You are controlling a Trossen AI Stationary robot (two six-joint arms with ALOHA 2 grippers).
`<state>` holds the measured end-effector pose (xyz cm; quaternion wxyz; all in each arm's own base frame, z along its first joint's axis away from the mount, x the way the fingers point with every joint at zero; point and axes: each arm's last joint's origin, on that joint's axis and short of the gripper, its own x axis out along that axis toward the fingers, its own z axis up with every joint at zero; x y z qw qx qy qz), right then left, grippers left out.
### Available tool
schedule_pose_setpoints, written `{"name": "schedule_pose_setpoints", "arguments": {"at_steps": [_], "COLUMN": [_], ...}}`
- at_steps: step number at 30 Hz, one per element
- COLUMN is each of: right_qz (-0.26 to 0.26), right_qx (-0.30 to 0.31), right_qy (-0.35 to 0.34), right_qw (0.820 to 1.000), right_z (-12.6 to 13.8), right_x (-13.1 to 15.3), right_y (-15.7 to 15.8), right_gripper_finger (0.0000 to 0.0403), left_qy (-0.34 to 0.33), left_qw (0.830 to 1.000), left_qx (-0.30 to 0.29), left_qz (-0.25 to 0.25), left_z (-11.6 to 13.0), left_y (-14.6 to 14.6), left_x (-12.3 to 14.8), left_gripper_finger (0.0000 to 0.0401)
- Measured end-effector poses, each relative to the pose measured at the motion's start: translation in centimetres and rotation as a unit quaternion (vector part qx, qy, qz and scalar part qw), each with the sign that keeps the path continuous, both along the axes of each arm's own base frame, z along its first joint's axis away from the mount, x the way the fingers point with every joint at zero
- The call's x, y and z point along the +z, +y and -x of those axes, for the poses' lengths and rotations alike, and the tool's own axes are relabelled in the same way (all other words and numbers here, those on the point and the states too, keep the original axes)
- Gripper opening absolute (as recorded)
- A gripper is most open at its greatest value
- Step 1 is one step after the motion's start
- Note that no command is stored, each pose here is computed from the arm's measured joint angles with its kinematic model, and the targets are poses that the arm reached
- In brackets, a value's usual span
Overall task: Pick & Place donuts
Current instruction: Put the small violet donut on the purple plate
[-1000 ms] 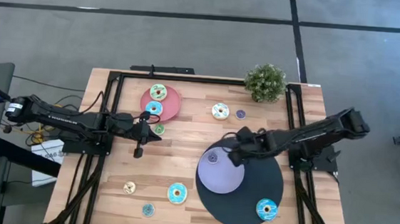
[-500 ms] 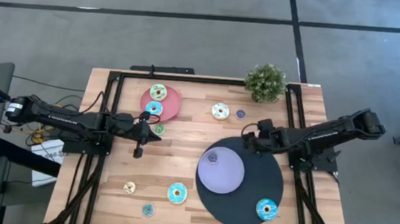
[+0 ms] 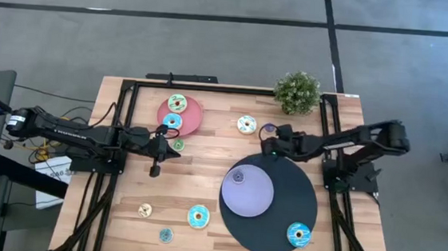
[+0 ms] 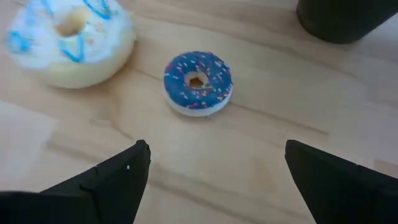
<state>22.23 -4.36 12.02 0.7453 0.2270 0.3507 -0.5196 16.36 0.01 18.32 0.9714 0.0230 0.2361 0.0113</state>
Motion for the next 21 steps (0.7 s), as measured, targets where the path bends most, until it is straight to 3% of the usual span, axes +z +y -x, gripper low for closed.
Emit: {"name": "schedule_pose_setpoints", "arguments": {"at_steps": [11,21], "right_qz": [-0.009,-0.014], "right_qx": [0.004,0.009], "right_qy": [-0.004,-0.020], "right_qw": [1.000,1.000], "right_z": [-1.3,-1.4], "right_x": [-2.4,-2.2], "right_y": [-2.5,-4.5], "right_gripper_finger": [0.0332,0.0328], "left_qy": [0.001,0.001], "left_qw": [1.000,1.000], "left_qx": [0.000,-0.001], "left_qz": [0.000,-0.001], "left_z": [0.0,0.0], "left_y": [0.0,0.0], "left_x": [0.0,0.0], "left_gripper_finger": [0.0000,0.0000]}}
